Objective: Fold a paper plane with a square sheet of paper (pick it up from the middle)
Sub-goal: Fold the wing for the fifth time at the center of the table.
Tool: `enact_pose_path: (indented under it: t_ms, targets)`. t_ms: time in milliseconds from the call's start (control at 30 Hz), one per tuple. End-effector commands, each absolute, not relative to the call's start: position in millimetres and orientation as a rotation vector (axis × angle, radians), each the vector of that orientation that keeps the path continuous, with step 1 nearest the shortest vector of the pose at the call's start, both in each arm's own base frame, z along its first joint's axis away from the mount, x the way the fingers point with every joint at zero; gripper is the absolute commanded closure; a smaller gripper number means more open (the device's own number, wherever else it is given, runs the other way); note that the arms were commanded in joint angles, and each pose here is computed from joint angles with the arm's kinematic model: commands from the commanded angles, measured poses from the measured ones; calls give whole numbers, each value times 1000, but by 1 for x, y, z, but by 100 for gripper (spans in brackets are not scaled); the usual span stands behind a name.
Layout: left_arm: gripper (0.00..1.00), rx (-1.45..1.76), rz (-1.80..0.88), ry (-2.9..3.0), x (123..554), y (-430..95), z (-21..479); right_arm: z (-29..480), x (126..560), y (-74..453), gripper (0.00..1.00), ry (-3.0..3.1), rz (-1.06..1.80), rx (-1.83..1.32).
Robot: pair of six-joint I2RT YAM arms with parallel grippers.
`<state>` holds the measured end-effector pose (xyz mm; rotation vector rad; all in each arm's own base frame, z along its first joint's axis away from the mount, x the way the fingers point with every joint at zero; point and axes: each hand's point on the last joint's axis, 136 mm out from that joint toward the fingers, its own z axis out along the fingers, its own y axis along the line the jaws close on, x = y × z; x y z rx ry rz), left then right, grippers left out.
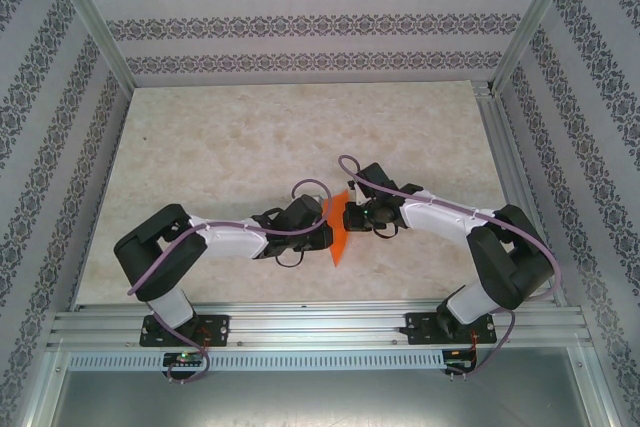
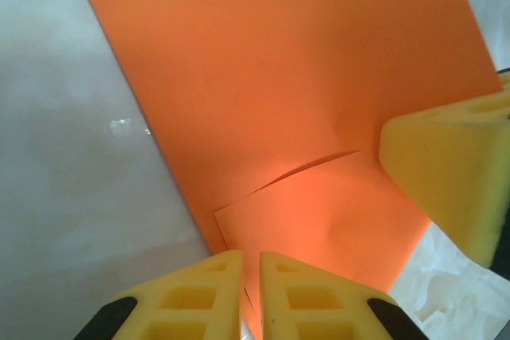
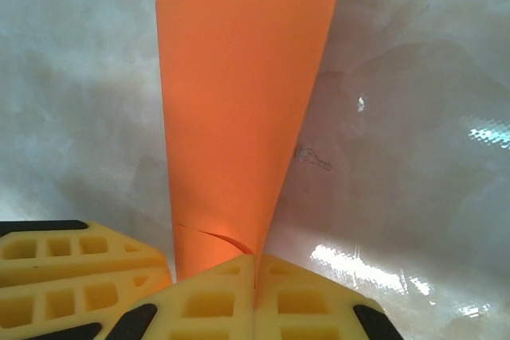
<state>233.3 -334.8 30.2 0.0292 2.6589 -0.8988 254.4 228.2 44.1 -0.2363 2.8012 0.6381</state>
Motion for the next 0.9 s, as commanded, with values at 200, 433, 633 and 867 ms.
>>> enact_pose_path:
  t_ms: [200,433,633,867]
  targets:
    - [86,-27,-952,2641,245,-347,30,51,258,237,94,2769,674,-260]
    - [88,-75,-902,2682,242,-339,15,68,255,232,69,2719,694,-153]
    - [89,-79,-899,2687,242,-339,17,76,246,238,66,2645,838,-40]
    - [87,-60,-915,2675,243,-342,27,73,243,246,67,2600,965,32]
